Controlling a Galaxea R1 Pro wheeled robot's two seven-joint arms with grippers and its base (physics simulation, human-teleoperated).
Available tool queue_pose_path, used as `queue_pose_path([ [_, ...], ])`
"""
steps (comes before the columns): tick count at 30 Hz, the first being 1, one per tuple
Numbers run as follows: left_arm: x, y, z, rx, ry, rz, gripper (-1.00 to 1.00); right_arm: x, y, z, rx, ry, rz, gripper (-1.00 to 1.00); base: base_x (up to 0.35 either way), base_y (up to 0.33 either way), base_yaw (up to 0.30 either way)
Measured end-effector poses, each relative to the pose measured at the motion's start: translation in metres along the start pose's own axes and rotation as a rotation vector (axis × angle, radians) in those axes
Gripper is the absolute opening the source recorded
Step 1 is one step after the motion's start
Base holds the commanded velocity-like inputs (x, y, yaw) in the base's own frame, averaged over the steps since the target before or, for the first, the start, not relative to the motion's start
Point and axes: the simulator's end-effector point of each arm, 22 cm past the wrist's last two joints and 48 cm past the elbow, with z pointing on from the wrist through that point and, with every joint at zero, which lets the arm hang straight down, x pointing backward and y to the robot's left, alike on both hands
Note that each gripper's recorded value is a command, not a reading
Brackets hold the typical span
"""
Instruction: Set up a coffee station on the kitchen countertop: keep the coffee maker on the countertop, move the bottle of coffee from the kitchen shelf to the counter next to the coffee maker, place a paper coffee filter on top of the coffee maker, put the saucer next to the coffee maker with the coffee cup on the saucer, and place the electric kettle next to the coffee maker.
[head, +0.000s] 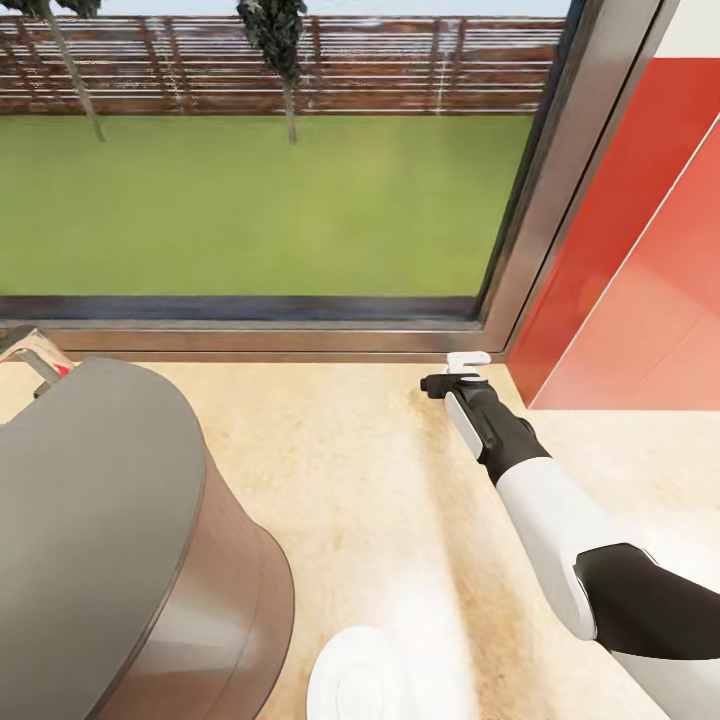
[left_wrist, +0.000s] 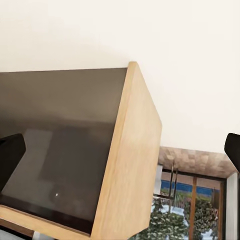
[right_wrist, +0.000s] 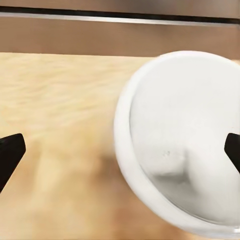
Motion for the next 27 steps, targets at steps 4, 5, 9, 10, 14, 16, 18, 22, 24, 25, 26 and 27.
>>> queue_pose_path([
  [4,0.0022,-0.0001,0.0000,0.000,0.005,0.002,1.00,0.0034,0.0005,0.0023,-0.001,0.005,0.000,1.00,0.000,0.000,0.000],
  [5,0.0026,-0.0002,0.0000,0.001,0.006,0.002,1.00,0.0043,0.0005,0.0028,-0.001,0.007,0.000,1.00,0.000,0.000,0.000],
  [9,0.0032,-0.0005,-0.0001,0.001,0.007,0.003,1.00,0.0050,0.0005,0.0035,-0.001,0.008,-0.001,1.00,0.000,0.000,0.000],
  [10,0.0032,-0.0005,-0.0001,0.001,0.007,0.003,1.00,0.0050,0.0006,0.0035,-0.001,0.008,-0.001,1.00,0.000,0.000,0.000],
  [14,0.0042,-0.0007,-0.0001,0.001,0.010,0.005,1.00,0.0070,0.0007,0.0048,-0.001,0.011,-0.001,1.00,0.000,0.000,0.000],
  [16,0.0046,-0.0007,-0.0001,0.001,0.011,0.005,1.00,0.0077,-0.0001,0.0053,0.001,0.012,0.000,1.00,0.000,0.000,0.000],
  [18,0.0048,-0.0007,-0.0001,0.002,0.011,0.005,1.00,0.0077,-0.0005,0.0055,0.001,0.012,0.000,1.00,0.000,0.000,0.000],
  [22,0.0049,-0.0008,-0.0001,0.002,0.012,0.005,1.00,0.0077,-0.0009,0.0056,0.002,0.012,-0.001,-1.00,0.000,0.000,0.000],
  [24,0.0049,-0.0008,-0.0001,0.002,0.011,0.005,1.00,0.0068,-0.0021,0.0053,0.005,0.010,-0.006,-1.00,0.000,0.000,0.000],
  [25,0.0049,-0.0008,-0.0001,0.002,0.012,0.005,1.00,0.0064,-0.0026,0.0053,0.007,0.009,-0.008,-1.00,0.000,0.000,0.000],
  [26,0.0049,-0.0005,-0.0001,0.001,0.011,0.005,1.00,0.0060,-0.0030,0.0052,0.008,0.008,-0.008,-1.00,0.000,0.000,0.000],
  [27,0.0049,-0.0006,-0.0001,0.001,0.011,0.005,1.00,0.0060,-0.0030,0.0052,0.008,0.008,-0.006,-1.00,0.000,0.000,0.000],
])
